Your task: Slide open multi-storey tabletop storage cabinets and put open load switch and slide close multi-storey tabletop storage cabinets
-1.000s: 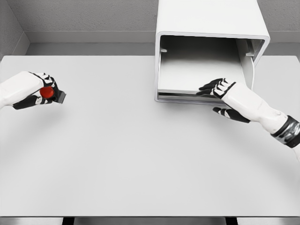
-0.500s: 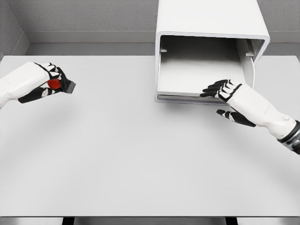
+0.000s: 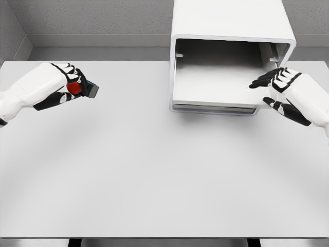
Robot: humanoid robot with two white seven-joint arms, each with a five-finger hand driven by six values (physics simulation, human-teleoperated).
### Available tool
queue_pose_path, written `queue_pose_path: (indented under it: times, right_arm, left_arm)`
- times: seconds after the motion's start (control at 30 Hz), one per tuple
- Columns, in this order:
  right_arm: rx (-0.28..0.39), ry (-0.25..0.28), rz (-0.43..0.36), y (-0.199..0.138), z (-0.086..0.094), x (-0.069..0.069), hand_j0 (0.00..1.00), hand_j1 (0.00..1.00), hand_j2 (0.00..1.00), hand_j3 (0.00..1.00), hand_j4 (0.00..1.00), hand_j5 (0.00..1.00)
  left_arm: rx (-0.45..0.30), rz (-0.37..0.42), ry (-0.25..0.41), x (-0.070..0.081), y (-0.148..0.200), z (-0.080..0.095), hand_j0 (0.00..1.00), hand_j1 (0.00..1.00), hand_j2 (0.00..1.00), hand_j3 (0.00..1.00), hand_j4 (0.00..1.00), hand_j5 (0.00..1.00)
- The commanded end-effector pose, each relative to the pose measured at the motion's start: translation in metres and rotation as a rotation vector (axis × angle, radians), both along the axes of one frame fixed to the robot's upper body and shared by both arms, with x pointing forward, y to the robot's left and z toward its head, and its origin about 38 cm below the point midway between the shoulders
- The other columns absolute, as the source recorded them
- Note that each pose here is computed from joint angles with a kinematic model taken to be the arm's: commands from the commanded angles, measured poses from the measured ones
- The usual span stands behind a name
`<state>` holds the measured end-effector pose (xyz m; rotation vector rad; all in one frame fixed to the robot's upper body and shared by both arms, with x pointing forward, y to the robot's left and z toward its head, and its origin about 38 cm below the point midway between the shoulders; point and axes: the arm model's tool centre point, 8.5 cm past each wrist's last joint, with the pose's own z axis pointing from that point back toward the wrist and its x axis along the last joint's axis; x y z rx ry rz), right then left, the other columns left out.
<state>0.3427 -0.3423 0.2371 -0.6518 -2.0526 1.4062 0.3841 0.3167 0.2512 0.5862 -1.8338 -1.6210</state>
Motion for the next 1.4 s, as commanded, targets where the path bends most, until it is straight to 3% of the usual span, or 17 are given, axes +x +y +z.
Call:
queue_pose_path:
  times: [0.0,0.2,0.47,0.67,0.8,1.13,1.37]
  right_arm:
    - [0.018,-0.017,-0.015,-0.007,0.008,0.0,0.62,0.62,0.62,0.62,0.62,0.62]
    - [0.016,-0.03,-0.082,-0.029,0.013,-0.002,0.61,0.61,0.61,0.61,0.61,0.61]
    - [0.022,0.04,-0.206,-0.07,-0.009,0.006,0.61,0.61,0.61,0.61,0.61,0.61]
    - [-0.015,0.15,-0.232,-0.08,-0.04,-0.004,0.61,0.61,0.61,0.61,0.61,0.61]
    - [-0.034,0.191,-0.247,-0.088,-0.051,-0.01,0.61,0.61,0.61,0.61,0.61,0.61]
    - [-0.072,0.264,-0.252,-0.094,-0.071,-0.027,0.62,0.62,0.62,0.62,0.62,0.62]
    - [-0.062,0.268,-0.226,-0.083,-0.075,-0.033,0.62,0.62,0.62,0.62,0.62,0.62]
  left_arm:
    - [-0.016,-0.006,-0.001,0.0,-0.004,0.0,0.35,0.35,0.35,0.35,0.35,0.35]
    - [-0.066,-0.035,-0.019,0.006,-0.026,0.0,0.35,0.35,0.35,0.35,0.35,0.35]
    - [-0.113,-0.077,-0.03,0.01,-0.048,0.001,0.35,0.35,0.35,0.35,0.35,0.35]
    - [-0.139,-0.108,-0.04,0.013,-0.064,0.004,0.35,0.35,0.35,0.35,0.35,0.35]
    - [-0.15,-0.117,-0.04,0.013,-0.068,0.004,0.35,0.35,0.35,0.35,0.35,0.35]
    - [-0.219,-0.185,-0.077,0.012,-0.103,0.015,0.35,0.35,0.35,0.35,0.35,0.35]
    - [-0.251,-0.225,-0.086,0.013,-0.123,0.019,0.35,0.35,0.35,0.35,0.35,0.35]
